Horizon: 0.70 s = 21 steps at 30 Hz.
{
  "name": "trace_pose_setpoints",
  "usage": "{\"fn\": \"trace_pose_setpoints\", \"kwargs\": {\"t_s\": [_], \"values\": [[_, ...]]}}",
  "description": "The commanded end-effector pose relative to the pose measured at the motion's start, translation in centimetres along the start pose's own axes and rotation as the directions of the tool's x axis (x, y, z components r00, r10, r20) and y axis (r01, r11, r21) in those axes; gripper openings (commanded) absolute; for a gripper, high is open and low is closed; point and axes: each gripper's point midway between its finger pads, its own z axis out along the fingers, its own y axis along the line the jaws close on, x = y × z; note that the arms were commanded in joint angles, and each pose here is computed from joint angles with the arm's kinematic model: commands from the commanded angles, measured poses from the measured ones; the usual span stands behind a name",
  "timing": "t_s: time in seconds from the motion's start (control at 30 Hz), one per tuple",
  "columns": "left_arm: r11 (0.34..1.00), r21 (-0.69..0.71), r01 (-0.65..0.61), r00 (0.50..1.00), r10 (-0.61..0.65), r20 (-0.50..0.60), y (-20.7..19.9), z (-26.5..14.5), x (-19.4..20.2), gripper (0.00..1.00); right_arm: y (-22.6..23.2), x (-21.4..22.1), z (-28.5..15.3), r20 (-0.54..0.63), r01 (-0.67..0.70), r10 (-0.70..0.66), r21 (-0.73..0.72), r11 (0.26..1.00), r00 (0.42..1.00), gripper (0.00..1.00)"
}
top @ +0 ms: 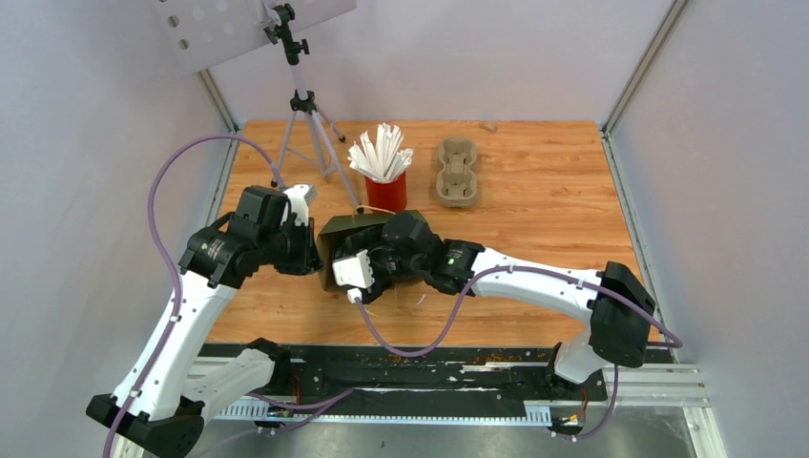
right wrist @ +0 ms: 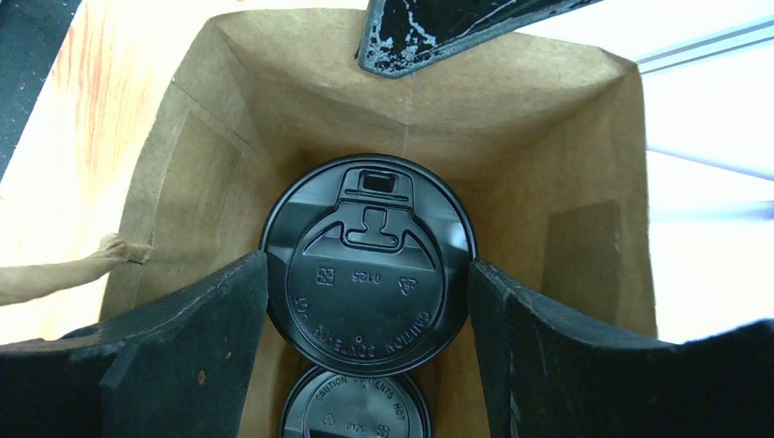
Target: Pack the takeout coffee
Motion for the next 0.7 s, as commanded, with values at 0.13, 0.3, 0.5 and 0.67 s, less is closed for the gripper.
{"fn": "trace_pose_setpoints", "kwargs": {"t_s": [0.13, 0.3, 0.5, 0.67], "values": [[0.998, 0.013, -0.054, 0.999, 0.054, 0.010, 0.0, -0.3, -0.1, 0.00, -2.8, -0.9, 1.6, 0.038, 0.061, -0.063, 0.065, 0.996, 0.997, 0.69], [0.999, 0.025, -0.041, 0.999, 0.041, 0.018, -0.2, -0.2, -0.1, 0.00, -3.2, 0.1, 1.8, 0.008, 0.082, -0.082, 0.078, 0.994, 0.997, 0.69], [0.999, 0.048, -0.020, 0.999, 0.018, 0.030, -0.8, -0.1, -0.5, 0.00, -3.8, 1.8, 1.7, -0.018, 0.097, -0.095, 0.085, 0.992, 0.995, 0.69], [0.999, 0.045, -0.013, 1.000, 0.013, 0.010, -0.7, 0.1, 0.0, 0.00, -3.4, 2.6, 2.1, -0.020, 0.124, -0.123, 0.068, 0.990, 0.992, 0.69]]}}
